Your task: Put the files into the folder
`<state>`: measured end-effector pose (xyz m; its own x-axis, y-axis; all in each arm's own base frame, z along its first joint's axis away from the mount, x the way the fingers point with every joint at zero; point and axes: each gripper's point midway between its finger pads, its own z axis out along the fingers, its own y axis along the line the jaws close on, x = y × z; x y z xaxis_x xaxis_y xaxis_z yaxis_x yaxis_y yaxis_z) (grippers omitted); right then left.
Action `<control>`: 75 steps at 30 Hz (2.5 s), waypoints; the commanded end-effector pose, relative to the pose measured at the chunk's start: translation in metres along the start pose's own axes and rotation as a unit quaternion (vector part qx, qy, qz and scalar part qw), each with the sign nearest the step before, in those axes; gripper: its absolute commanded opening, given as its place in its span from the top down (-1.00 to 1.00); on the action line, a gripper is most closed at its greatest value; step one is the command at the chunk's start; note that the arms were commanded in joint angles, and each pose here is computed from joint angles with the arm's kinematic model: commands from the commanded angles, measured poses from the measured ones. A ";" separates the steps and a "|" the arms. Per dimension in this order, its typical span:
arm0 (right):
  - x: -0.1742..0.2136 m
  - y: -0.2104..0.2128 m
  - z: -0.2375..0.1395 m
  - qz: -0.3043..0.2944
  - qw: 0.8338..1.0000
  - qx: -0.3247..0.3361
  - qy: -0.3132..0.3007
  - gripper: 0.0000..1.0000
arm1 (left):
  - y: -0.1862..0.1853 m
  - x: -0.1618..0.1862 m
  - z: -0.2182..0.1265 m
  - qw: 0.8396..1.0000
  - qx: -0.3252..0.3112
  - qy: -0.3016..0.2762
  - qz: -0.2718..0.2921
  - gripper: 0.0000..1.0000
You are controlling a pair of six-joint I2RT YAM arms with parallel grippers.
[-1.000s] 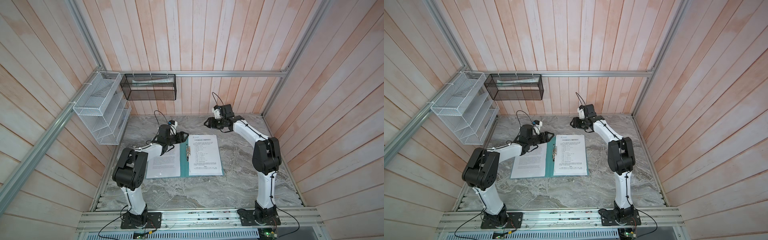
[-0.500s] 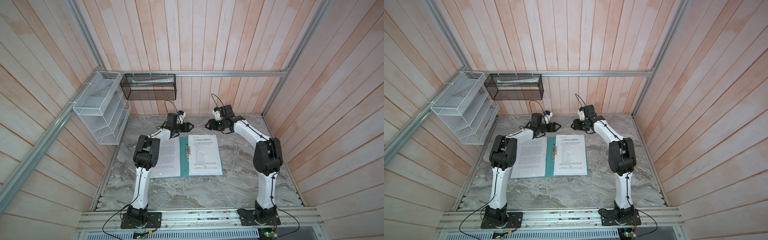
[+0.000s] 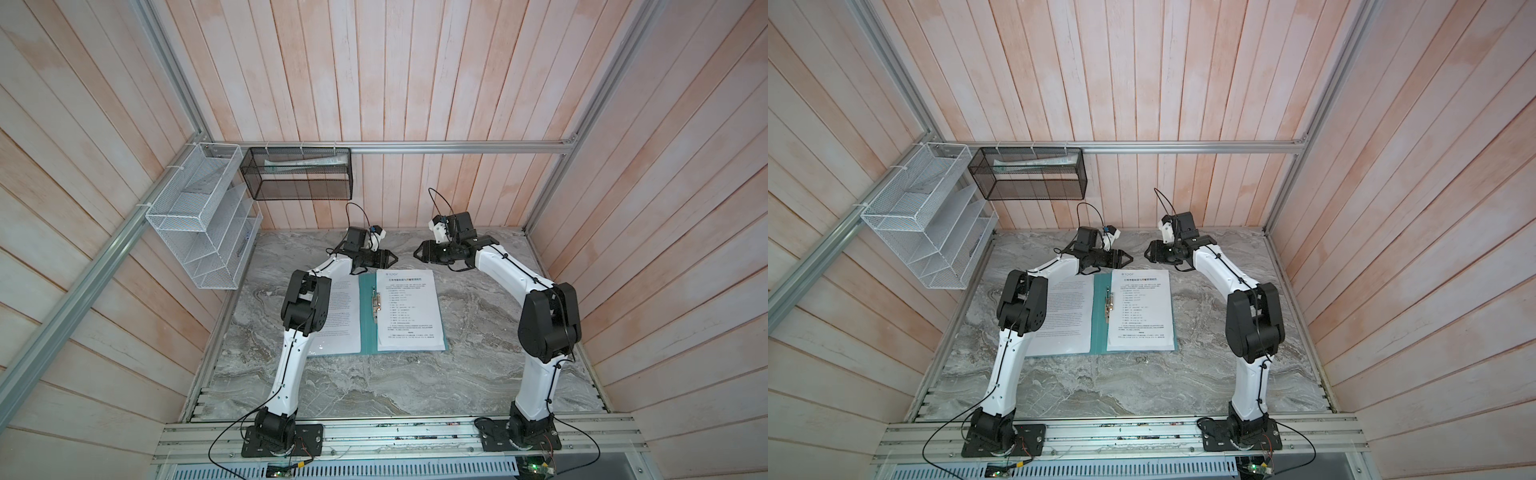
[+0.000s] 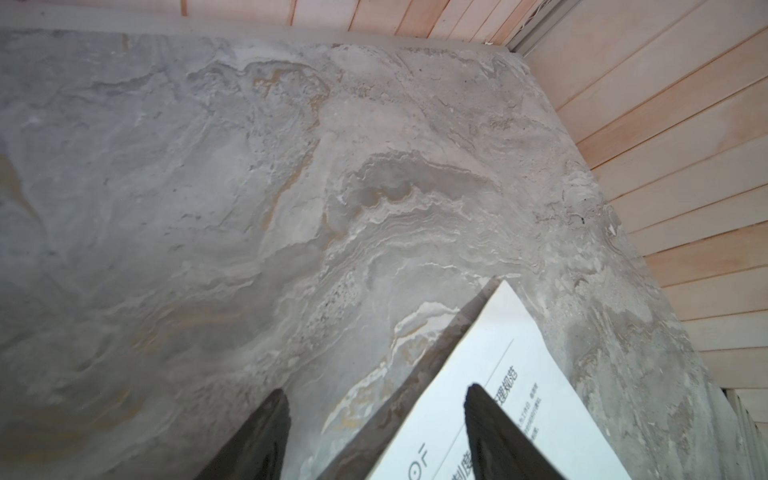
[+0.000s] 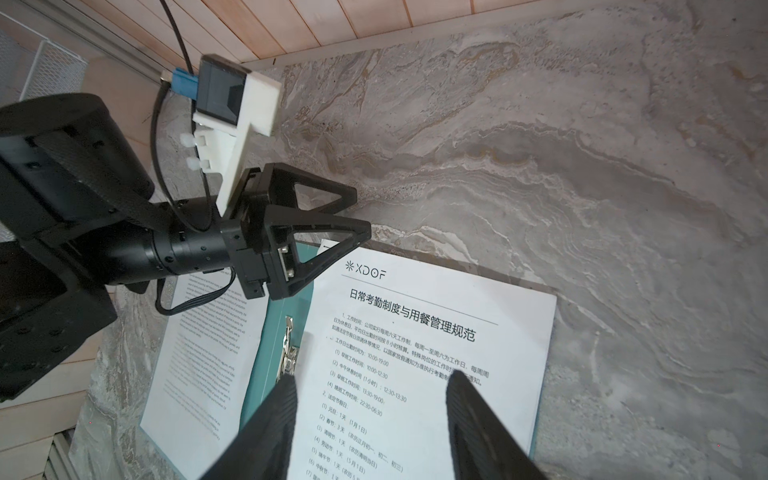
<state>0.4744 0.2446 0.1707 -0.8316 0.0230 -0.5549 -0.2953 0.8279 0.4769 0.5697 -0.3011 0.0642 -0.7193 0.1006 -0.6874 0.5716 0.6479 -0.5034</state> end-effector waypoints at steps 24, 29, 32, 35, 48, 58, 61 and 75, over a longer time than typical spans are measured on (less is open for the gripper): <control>0.029 -0.026 -0.016 0.004 0.997 0.079 0.011 -0.12 | 0.033 0.062 0.007 0.974 -0.176 0.126 0.070 -0.31; 0.051 -0.058 -0.010 0.012 0.991 0.133 0.032 -0.16 | 0.023 0.063 -0.002 0.975 -0.166 0.129 0.078 -0.30; 0.065 -0.068 -0.006 0.027 0.990 0.130 0.040 -0.16 | 0.012 0.063 -0.003 0.977 -0.144 0.134 0.078 -0.30; 0.075 -0.073 -0.004 0.035 0.990 0.126 0.045 -0.16 | 0.007 0.064 -0.004 0.977 -0.136 0.144 0.082 -0.30; 0.097 -0.112 0.005 0.064 0.987 0.130 0.068 -0.17 | 0.005 0.073 -0.012 0.971 -0.147 0.169 0.088 -0.30; 0.112 -0.107 0.026 0.084 0.989 0.090 0.086 -0.16 | 0.009 0.078 -0.017 0.968 -0.159 0.175 0.087 -0.29; 0.118 -0.107 0.030 0.088 0.988 0.088 0.094 -0.16 | 0.013 0.073 -0.019 0.966 -0.173 0.170 0.090 -0.30; 0.138 -0.088 0.035 0.080 0.987 0.085 0.110 -0.16 | 0.000 0.001 -0.066 0.976 -0.204 0.051 0.059 -0.60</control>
<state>0.4111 0.1911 0.0330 -0.9403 0.0533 -0.3360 -0.0956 0.9064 0.4114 0.5347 -0.2465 0.0515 -0.7548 0.3181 -0.5737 0.4792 0.8646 -0.1510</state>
